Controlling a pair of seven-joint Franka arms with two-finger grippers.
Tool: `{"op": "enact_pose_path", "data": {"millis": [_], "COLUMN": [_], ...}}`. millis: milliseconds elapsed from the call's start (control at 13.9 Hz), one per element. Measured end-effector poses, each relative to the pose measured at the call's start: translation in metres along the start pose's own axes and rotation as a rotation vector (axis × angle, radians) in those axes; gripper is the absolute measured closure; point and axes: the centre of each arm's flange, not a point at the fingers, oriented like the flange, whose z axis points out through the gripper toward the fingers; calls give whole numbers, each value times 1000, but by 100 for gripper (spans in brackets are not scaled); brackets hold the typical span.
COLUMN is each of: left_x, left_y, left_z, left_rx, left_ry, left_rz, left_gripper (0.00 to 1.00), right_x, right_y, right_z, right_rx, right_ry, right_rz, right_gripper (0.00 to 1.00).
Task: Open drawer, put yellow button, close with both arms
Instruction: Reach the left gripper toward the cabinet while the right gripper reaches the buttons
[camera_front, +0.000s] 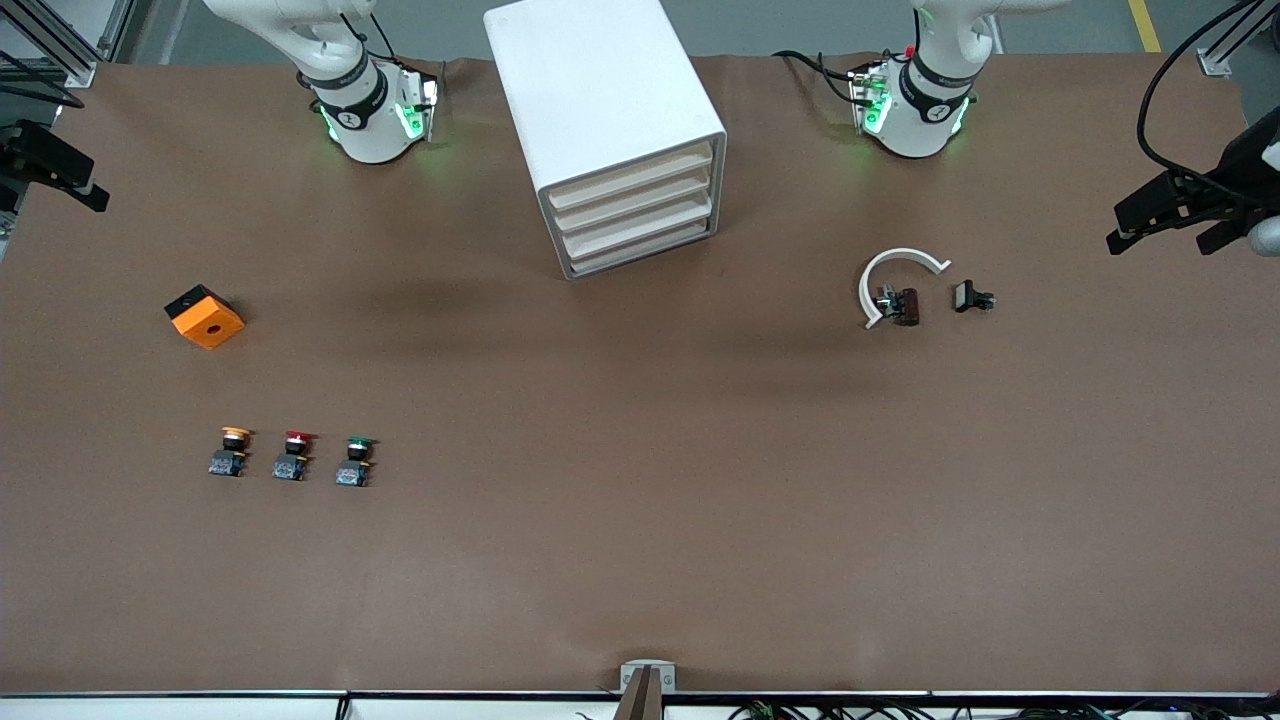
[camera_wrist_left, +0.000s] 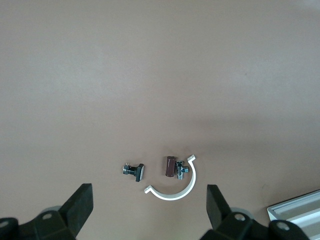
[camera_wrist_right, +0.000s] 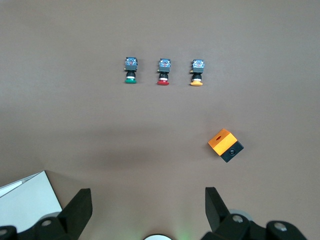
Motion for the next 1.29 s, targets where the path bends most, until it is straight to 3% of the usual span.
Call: {"op": "enact_pose_path", "data": {"millis": [576, 935, 1295], "left_x": [1, 9, 43], "left_y": [-1, -5, -16], "left_z": [4, 35, 114], "left_rx": [0, 3, 5], "left_ry": [-13, -111, -222], "left_rz": [-2, -14, -34], "left_gripper": [0, 0, 0], "right_x": [0, 0, -1], "right_y": [0, 0, 0], "right_z": [0, -2, -11], "right_rx": [0, -1, -1], "right_ry": [0, 5, 25], "right_rz": [1, 1, 1], "right_gripper": [0, 0, 0]}}
